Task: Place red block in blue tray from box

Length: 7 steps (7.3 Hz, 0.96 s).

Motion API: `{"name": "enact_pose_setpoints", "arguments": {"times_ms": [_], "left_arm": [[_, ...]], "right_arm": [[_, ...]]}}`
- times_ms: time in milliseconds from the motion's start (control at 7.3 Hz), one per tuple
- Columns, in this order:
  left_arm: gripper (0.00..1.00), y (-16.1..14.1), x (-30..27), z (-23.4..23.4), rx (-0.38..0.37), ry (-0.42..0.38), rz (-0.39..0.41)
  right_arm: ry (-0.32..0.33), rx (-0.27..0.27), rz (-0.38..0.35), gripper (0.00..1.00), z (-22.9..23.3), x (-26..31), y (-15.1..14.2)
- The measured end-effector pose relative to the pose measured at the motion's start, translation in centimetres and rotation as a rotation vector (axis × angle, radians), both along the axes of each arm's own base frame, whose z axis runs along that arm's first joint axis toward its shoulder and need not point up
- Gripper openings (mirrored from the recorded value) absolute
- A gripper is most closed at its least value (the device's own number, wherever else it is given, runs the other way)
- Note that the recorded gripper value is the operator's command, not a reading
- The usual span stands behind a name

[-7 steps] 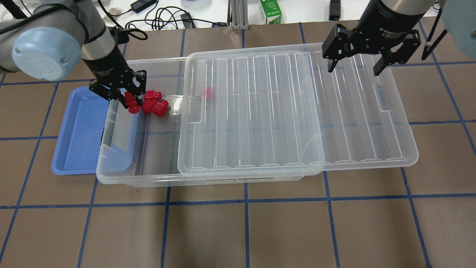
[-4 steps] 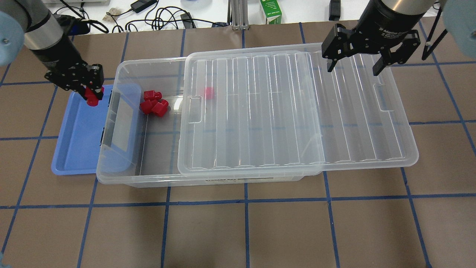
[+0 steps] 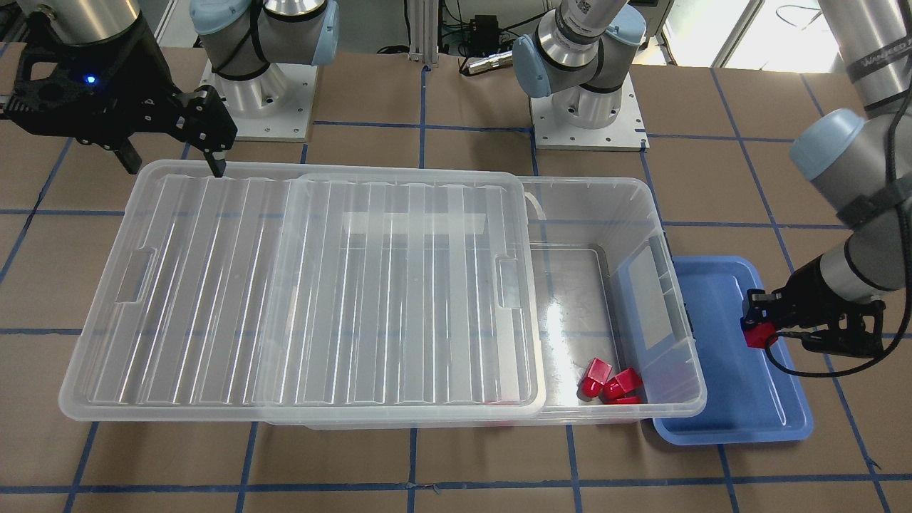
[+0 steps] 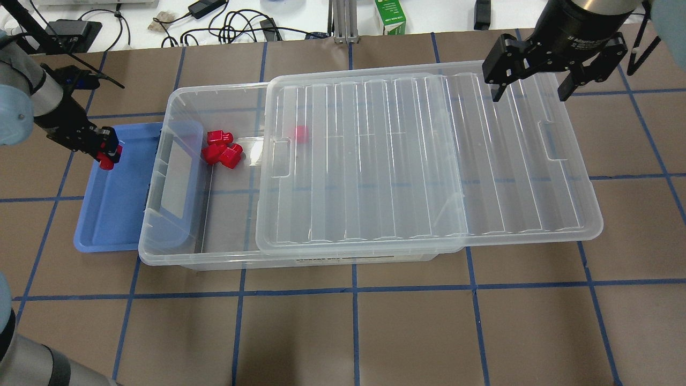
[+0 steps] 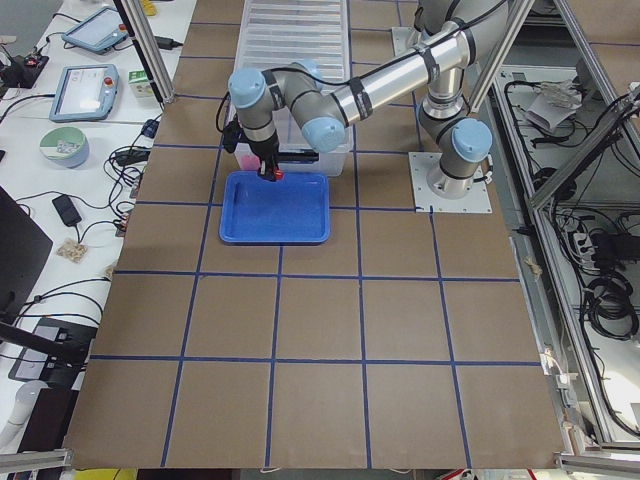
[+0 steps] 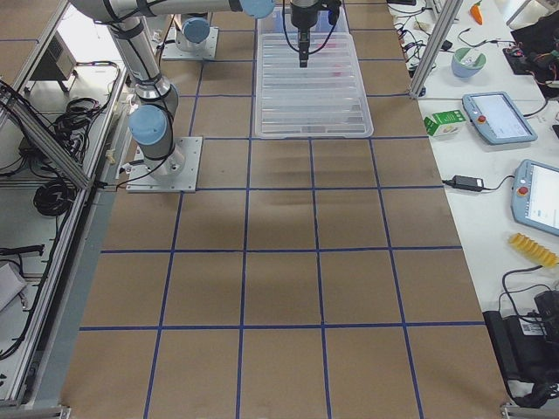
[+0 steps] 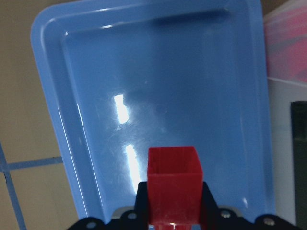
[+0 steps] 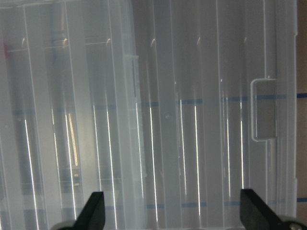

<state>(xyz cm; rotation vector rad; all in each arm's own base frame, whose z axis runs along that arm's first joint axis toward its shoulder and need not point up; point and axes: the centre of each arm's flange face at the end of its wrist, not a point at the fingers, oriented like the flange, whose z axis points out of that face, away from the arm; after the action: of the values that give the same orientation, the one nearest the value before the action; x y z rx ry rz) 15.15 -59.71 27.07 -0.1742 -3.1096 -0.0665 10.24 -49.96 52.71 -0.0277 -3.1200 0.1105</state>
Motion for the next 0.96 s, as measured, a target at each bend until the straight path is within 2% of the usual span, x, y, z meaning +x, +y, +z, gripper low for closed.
{"name": "enact_pose_setpoints", "arguments": {"times_ms": [137, 274, 411, 548, 822, 959], "left_arm": [[0.00, 0.0, 0.3, -2.8, 0.010, 0.003, 0.025], [0.67, 0.1, 0.4, -4.6, 0.024, 0.008, 0.057], [0.90, 0.1, 0.4, -5.7, 0.038, 0.010, 0.073], [1.00, 0.1, 0.5, -6.5, 0.050, 0.010, 0.078], [1.00, -0.3, 0.6, -4.8, 0.049, -0.015, 0.077], [1.00, -0.5, 0.0, -1.5, 0.063, -0.035, 0.066]], "right_arm": [[0.029, 0.010, 0.024, 1.00, -0.3, -3.2, -0.7], [0.040, 0.026, 0.036, 1.00, -0.7, -7.6, -1.2], [0.044, 0.045, 0.045, 1.00, -1.3, -13.0, -1.3], [0.042, 0.067, 0.040, 1.00, -2.2, -17.7, -1.2], [0.010, 0.130, 0.016, 1.00, -6.2, -23.0, -2.4], [-0.003, 0.149, 0.011, 1.00, -8.8, -23.8, -3.2]]}}
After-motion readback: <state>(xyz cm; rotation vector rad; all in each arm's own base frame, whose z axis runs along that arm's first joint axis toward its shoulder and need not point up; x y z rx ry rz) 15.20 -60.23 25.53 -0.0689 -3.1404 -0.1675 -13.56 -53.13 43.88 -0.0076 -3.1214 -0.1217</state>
